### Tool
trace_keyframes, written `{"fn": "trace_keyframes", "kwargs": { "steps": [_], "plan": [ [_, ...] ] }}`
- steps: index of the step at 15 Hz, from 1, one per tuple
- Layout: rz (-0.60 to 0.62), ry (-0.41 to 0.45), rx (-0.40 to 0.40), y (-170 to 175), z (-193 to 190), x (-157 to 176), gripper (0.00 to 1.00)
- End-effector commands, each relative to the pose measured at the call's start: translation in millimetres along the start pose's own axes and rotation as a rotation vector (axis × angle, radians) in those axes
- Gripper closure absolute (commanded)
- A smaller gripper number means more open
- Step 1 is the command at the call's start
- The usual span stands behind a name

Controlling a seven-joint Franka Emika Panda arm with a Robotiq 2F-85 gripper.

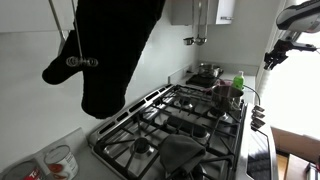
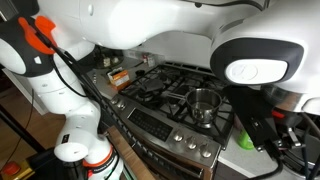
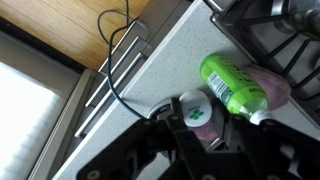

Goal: Remove the lid from the green bottle

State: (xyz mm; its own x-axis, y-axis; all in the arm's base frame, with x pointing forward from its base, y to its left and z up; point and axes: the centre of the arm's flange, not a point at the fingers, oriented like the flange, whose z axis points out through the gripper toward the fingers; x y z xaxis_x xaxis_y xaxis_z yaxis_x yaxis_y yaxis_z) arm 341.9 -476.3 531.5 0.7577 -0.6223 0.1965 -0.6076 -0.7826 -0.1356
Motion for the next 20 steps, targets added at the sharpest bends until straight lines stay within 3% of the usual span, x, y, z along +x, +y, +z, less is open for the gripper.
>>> {"fn": "trace_keyframes", "kwargs": {
  "steps": [1, 2, 6, 8, 13, 20],
  "plan": [
    [0.000, 0.000, 0.000, 0.0, 0.0, 0.0, 0.67],
    [-0.096, -0.012, 0.018, -5.4, -1.9, -6.3, 0.92],
    [-0.052, -0.131, 0.028, 13.6, 50.7, 23.6, 0.92],
    [-0.006, -0.140, -0.016, 28.6, 76.0, 34.1, 0.92],
    [0.057, -0.189, 0.009, 60.5, 139.3, 63.6, 0.92],
    [0.117, -0.200, 0.019, 76.2, 193.7, 88.6, 0.92]
  ]
}}
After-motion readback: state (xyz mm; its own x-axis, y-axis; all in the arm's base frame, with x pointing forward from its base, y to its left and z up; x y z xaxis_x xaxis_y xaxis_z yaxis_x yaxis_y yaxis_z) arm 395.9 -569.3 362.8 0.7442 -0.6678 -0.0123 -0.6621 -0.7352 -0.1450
